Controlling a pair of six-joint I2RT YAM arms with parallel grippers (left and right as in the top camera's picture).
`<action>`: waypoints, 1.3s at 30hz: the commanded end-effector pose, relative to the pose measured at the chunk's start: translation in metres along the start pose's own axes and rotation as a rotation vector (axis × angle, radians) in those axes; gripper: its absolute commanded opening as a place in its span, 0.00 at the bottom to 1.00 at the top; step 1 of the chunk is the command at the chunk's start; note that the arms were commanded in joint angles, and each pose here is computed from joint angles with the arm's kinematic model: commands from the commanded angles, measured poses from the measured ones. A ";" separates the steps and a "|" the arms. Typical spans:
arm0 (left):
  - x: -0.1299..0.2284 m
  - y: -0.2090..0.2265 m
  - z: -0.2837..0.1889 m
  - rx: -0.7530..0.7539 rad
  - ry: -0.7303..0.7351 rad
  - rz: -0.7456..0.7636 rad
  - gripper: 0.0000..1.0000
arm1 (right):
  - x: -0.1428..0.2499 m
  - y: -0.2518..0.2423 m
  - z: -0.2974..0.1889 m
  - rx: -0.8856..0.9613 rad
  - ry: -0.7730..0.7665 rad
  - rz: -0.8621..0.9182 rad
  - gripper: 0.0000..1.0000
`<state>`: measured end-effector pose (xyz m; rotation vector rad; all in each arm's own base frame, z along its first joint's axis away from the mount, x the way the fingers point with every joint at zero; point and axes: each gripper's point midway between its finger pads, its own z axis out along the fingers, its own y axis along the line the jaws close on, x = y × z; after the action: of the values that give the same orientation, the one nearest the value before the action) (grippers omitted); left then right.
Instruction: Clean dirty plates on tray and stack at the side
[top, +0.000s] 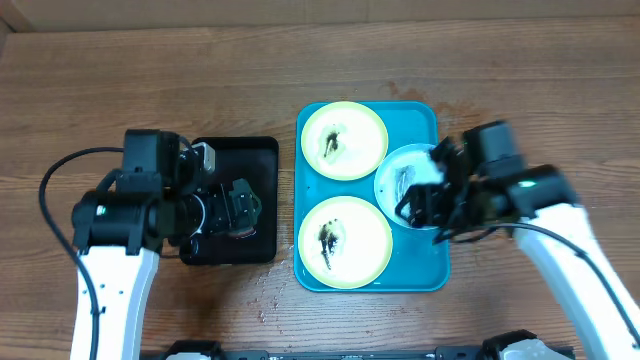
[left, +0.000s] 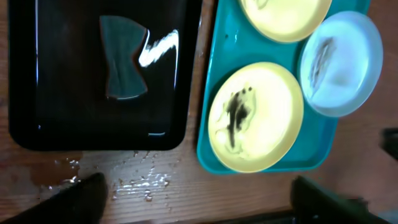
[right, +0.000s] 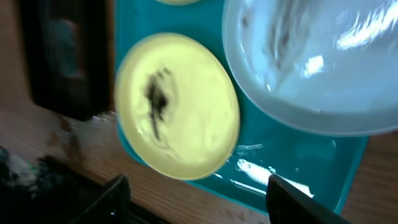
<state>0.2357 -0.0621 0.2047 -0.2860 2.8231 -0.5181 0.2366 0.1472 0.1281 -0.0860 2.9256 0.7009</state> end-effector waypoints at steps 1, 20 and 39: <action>-0.002 -0.005 0.001 0.023 0.020 0.101 0.82 | 0.025 -0.022 0.039 0.100 0.049 0.086 0.66; -0.028 0.022 0.002 -0.143 -0.093 0.040 0.81 | 0.018 -0.061 0.116 0.216 -0.102 0.207 0.04; -0.009 0.090 0.170 -0.261 0.138 -0.105 0.39 | 0.004 -0.050 0.107 0.205 -0.118 0.200 0.04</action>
<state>0.2854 -0.0254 0.0441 -0.4650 2.9443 -0.1764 0.2381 0.1528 0.0063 0.2411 2.9318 0.4406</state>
